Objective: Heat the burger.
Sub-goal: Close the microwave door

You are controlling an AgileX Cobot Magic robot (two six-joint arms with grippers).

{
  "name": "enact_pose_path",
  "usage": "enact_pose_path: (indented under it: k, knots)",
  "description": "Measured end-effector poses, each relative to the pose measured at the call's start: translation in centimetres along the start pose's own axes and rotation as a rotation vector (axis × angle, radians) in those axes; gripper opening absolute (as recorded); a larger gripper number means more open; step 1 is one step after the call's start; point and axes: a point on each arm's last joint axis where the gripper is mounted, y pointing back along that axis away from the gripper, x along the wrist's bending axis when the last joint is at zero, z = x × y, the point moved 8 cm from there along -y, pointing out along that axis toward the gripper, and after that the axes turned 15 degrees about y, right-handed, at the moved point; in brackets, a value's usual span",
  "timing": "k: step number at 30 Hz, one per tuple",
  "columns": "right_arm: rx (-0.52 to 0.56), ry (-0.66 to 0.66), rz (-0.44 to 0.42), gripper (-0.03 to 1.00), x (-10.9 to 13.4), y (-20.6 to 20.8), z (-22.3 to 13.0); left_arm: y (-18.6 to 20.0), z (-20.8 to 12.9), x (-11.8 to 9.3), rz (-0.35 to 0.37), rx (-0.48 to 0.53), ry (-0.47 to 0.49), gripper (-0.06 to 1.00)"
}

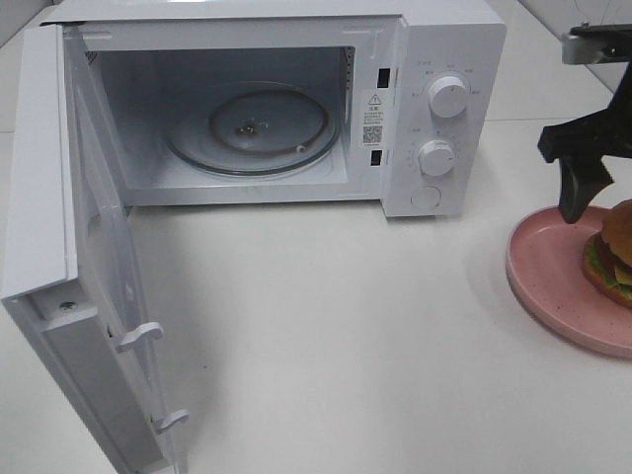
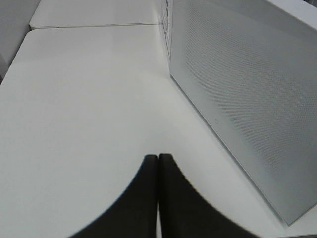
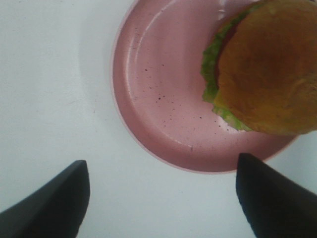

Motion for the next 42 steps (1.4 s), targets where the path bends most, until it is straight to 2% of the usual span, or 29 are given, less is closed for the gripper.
enact_pose_path:
  k: [7,8,12,13,15,16,17,20,24,30,32,35,37,40,42]
  knots:
    - [-0.063,-0.022,-0.016,0.75,-0.6,4.3,-1.6,0.0,0.0,0.0,0.000,0.000,0.000,0.00]
    - [-0.098,-0.031,-0.018,0.75,-0.7,6.0,-2.3,0.0,0.0,0.0,0.000,0.000,0.000,0.00]
    - [-0.158,-0.041,-0.027,0.75,-0.8,8.4,-3.2,0.0,0.0,0.0,0.000,0.000,0.000,0.00]
    - [-0.208,-0.047,-0.035,0.75,-0.8,10.0,-3.8,0.0,0.0,0.0,0.000,0.000,0.000,0.00]
    - [-0.224,-0.049,-0.038,0.75,-0.8,10.4,-4.2,0.0,0.0,0.0,0.000,0.000,0.000,0.00]
    - [-0.245,-0.051,-0.039,0.74,-0.6,11.0,-5.5,0.0,0.0,0.0,0.000,0.000,0.000,0.00]
    - [-0.247,-0.051,-0.036,0.73,-0.3,11.0,-6.9,0.0,0.0,0.0,0.000,0.000,0.000,0.00]
    - [-0.246,-0.051,-0.035,0.71,-0.1,10.8,-7.7,0.0,0.0,0.0,0.000,0.000,0.000,0.00]
    - [-0.221,-0.041,-0.032,0.68,0.8,9.3,-11.9,0.0,0.0,0.0,0.000,0.000,0.000,0.00]
    - [-0.207,-0.040,-0.030,0.67,1.6,7.6,-15.6,0.0,0.0,0.0,0.000,0.000,0.000,0.00]
    - [-0.217,-0.033,-0.032,0.67,2.2,6.1,-18.1,0.0,0.0,0.0,0.000,0.000,0.000,0.00]
    - [-0.234,-0.034,-0.034,0.67,2.3,6.0,-18.6,0.0,0.0,0.0,0.000,0.000,0.000,0.00]
    - [-0.322,-0.038,-0.047,0.67,2.5,6.1,-19.7,0.0,0.0,0.0,0.000,0.000,0.000,0.00]
    - [-0.369,-0.036,-0.056,0.67,2.5,6.5,-19.6,0.0,0.0,0.0,0.000,0.000,0.000,0.00]
    - [-0.532,-0.013,-0.090,0.67,2.5,8.1,-19.8,0.0,0.0,0.0,0.000,0.000,0.000,0.00]
